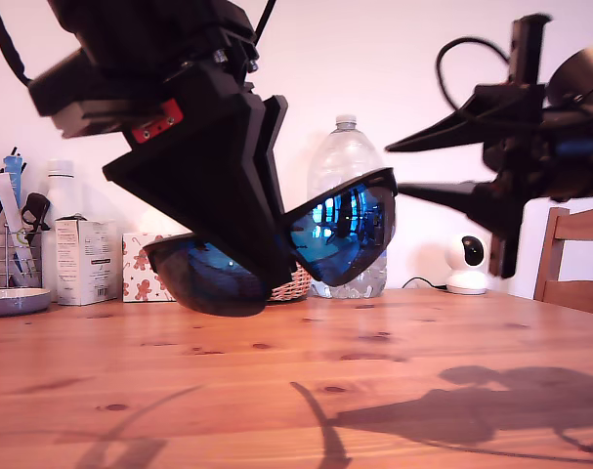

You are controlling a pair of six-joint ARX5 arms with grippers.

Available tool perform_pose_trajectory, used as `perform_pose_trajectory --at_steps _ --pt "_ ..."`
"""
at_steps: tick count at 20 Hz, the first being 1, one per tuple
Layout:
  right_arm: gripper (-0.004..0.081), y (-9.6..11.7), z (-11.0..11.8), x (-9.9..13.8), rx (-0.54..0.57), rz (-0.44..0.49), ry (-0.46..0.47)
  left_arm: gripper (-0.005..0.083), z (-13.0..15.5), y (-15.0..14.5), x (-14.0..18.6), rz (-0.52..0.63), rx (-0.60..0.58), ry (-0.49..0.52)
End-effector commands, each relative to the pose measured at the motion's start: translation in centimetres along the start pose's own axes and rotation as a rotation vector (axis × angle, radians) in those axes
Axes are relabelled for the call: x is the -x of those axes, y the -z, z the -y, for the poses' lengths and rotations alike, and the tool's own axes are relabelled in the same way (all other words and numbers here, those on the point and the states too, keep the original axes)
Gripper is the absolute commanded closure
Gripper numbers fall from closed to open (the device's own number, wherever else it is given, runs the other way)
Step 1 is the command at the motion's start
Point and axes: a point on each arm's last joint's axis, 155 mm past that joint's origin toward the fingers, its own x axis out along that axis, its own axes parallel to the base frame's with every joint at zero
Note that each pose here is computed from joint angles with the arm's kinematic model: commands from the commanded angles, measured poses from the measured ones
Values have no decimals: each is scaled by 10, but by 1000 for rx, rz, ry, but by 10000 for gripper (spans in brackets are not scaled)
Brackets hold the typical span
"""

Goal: Pick up the sunglasses and close them, then place them back on the table

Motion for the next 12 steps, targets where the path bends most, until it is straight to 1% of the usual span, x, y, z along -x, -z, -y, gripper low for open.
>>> perform_pose_trajectory --at_steps 1,4,9,12 --pt "553 0 4 -6 4 -13 3 794 3 -1 -3 5 -10 2" --pt "553 -3 7 -13 5 -24 9 794 2 -4 -3 15 -15 -3" --pt "553 -6 25 -21 -5 -12 66 794 1 -7 -3 26 -26 -10" --pt "553 -4 35 -30 -5 -18 99 794 0 -10 -3 33 -28 -16"
